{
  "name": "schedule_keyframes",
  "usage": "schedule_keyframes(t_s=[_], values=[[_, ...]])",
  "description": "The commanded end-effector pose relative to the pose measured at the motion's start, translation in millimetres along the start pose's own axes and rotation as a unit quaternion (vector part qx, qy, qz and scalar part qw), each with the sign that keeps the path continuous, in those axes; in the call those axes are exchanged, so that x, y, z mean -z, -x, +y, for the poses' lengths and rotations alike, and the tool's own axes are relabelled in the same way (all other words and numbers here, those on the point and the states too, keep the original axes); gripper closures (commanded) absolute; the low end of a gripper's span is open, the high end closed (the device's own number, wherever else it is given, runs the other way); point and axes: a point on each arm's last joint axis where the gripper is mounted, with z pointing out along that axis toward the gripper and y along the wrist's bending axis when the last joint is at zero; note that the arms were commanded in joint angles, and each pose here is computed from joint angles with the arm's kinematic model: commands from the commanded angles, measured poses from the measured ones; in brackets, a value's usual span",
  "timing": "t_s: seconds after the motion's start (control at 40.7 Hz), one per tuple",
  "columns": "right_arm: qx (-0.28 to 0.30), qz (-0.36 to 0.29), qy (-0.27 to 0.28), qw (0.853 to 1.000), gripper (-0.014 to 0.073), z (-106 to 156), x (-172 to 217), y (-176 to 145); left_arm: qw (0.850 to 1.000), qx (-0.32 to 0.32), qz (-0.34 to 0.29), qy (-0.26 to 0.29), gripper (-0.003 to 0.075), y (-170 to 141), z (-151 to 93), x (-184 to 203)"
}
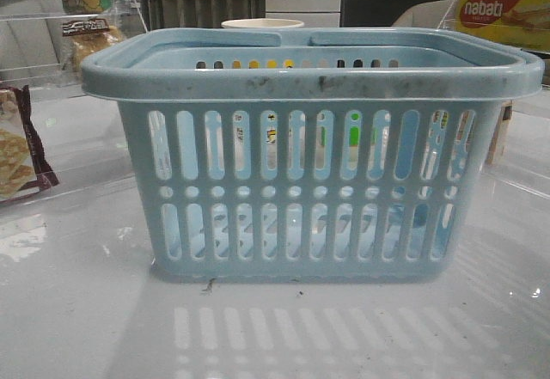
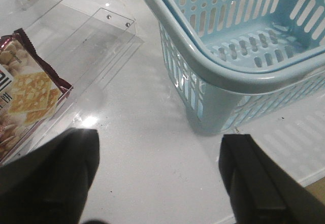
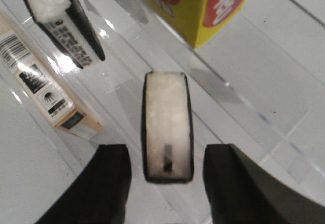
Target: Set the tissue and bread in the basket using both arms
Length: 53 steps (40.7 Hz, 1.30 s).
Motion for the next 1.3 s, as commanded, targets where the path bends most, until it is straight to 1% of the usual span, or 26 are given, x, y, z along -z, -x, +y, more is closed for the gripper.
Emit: schedule_keyframes(t_s=[0.0,0.098,0.172,0.221,0.319,0.442,0.589,0.737,0.835,0.933,1.056,1.081,1.179,1.277], values=[[-0.001,-0.08,0.002,0.997,0.0151,-0.2,15.1,25.2,0.999,-0.001,-0.054,0.0,0.0174,15.3,-0.7,5.3],[-0.002,-0.079,0.001,0.997,0.0168,-0.5,8.9,24.3,0.999,-0.001,-0.054,0.0,0.0174,15.3,-0.7,5.3],[-0.002,-0.077,0.001,0.997,0.0242,-0.5,8.4,23.8,0.999,-0.001,-0.054,0.0,0.0174,15.3,-0.7,5.3],[-0.002,-0.078,0.001,0.997,0.0312,-0.4,9.6,24.7,0.999,-0.001,-0.054,0.0,0.0174,15.3,-0.7,5.3],[-0.001,-0.08,0.003,0.997,0.0382,1.0,18.2,29.0,0.999,-0.001,-0.054,0.0,0.0174,15.3,-0.7,5.3],[0.002,-0.092,0.007,0.996,0.0393,5.1,40.2,36.2,0.999,-0.001,-0.054,0.0,0.0174,15.3,-0.7,5.3],[0.014,-0.124,0.023,0.992,0.0393,19.6,86.0,44.1,0.999,-0.001,-0.054,0.0,0.0174,15.3,-0.7,5.3],[0.04,-0.145,0.057,0.987,0.0393,47.9,133.9,42.1,0.999,-0.001,-0.054,0.0,0.0174,15.3,-0.7,5.3],[0.071,-0.151,0.094,0.982,0.0393,76.1,159.7,33.3,0.999,-0.001,-0.054,0.0,0.0174,15.3,-0.7,5.3],[0.111,-0.143,0.133,0.974,0.0393,107.2,172.2,20.5,0.999,-0.001,-0.054,0.0,0.0174,15.3,-0.7,5.3],[0.158,-0.113,0.179,0.964,0.0393,146.4,170.7,-3.5,0.999,-0.001,-0.054,0.0,0.0174,15.3,-0.7,5.3],[0.244,-0.135,0.259,0.925,0.0026,189.2,197.6,-66.3,0.999,0.002,-0.05,-0.002,0.0174,14.6,-1.0,5.2],[0.259,-0.164,0.249,0.919,0.0026,164.7,220.9,-79.6,0.999,0.002,-0.05,-0.002,0.0174,14.6,-1.0,5.2],[0.266,-0.174,0.242,0.917,0.0026,141.4,238.0,-97.9,0.999,0.002,-0.05,-0.002,0.0174,14.6,-1.0,5.2]])
